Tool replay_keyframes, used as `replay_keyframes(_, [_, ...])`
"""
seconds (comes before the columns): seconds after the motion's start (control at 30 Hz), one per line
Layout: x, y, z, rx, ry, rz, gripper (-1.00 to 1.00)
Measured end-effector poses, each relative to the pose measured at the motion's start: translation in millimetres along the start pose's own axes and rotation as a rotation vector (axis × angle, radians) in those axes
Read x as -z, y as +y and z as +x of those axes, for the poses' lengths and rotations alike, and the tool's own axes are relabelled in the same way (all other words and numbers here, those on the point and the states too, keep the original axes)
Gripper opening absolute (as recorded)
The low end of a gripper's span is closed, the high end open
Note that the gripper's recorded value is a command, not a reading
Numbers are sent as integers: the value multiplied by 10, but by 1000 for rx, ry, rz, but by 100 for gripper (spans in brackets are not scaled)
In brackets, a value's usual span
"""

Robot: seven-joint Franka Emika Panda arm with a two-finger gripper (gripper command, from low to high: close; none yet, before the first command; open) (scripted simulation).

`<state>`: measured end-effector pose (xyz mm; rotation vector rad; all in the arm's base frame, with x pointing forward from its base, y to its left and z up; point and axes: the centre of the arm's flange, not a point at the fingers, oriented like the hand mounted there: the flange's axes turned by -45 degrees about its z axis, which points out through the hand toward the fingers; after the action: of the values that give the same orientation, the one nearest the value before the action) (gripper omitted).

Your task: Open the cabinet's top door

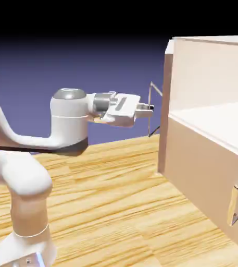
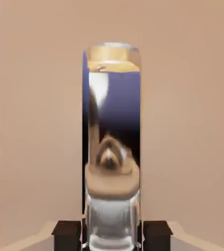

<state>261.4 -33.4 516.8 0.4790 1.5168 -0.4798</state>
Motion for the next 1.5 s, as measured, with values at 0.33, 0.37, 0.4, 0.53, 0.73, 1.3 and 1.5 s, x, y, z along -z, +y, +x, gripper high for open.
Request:
replay_keyframes(0.33, [670,240,-1,0,0,133,-100])
replay_keyframes(0.37, [731,267,-1,0,0,146,-100])
replay_keyframes(0.4, [791,295,-1,0,0,158,-100])
replay_keyframes(0.53, [1033,415,-1,0,0,209,-100])
replay_keyframes(0.73, [1423,643,-1,-1,0,293,-100])
replay_keyframes(1.3, [2709,1803,-2,-1,1,620,-100])
replay_keyframes(1.5, [3044,2272,-3,-1,1,728,-100])
